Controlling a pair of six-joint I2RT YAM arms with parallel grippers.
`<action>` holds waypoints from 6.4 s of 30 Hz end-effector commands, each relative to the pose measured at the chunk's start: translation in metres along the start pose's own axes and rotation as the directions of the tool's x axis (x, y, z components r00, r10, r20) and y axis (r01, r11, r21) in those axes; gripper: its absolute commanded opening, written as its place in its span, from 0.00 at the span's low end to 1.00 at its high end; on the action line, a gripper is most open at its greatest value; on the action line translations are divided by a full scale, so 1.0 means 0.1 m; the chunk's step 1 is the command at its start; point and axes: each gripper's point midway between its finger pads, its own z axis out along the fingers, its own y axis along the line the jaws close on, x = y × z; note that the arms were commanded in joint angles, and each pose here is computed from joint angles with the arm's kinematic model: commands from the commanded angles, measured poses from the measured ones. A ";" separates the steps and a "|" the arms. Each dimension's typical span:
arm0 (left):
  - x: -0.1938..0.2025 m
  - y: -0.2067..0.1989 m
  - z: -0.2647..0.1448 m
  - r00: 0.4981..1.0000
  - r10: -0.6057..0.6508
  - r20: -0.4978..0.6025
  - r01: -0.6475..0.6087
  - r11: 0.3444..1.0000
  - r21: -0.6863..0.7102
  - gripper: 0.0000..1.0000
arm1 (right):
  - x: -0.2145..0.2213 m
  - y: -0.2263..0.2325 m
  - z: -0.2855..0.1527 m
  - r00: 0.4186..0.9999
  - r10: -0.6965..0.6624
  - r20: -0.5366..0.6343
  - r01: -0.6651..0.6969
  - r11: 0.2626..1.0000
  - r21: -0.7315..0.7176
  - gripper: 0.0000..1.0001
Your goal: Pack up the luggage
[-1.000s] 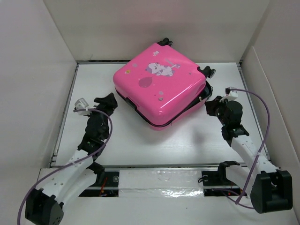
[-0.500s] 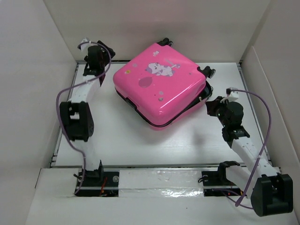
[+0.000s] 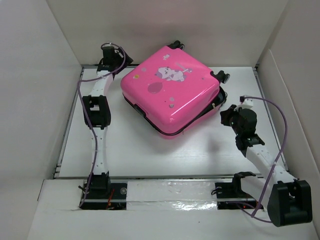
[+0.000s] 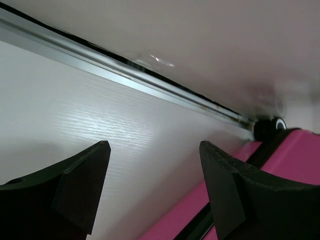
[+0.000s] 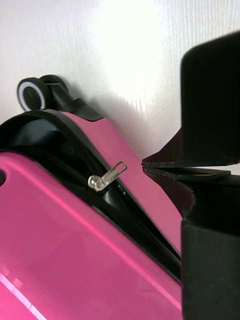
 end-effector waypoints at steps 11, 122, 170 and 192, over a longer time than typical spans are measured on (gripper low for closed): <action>0.56 -0.61 -0.04 0.994 0.048 -0.102 -0.021 0.967 0.255 0.69 | -0.11 -0.17 0.58 1.000 0.005 -0.014 -0.003 0.995 0.103 0.09; 1.24 -1.15 -4.04 0.915 -0.373 0.156 0.090 0.563 0.821 0.99 | -0.06 0.60 0.22 0.995 0.021 -0.098 -0.059 0.912 -0.406 0.64; 2.22 0.17 -2.86 0.944 -0.326 -0.047 0.311 0.835 0.455 0.00 | -0.12 0.51 0.10 0.998 -0.004 -0.063 -0.022 0.916 -0.400 0.30; 1.78 -0.11 -2.83 0.911 -0.407 0.068 0.279 0.728 0.626 0.00 | -0.10 0.53 0.10 0.998 -0.004 -0.064 -0.024 0.908 -0.419 0.30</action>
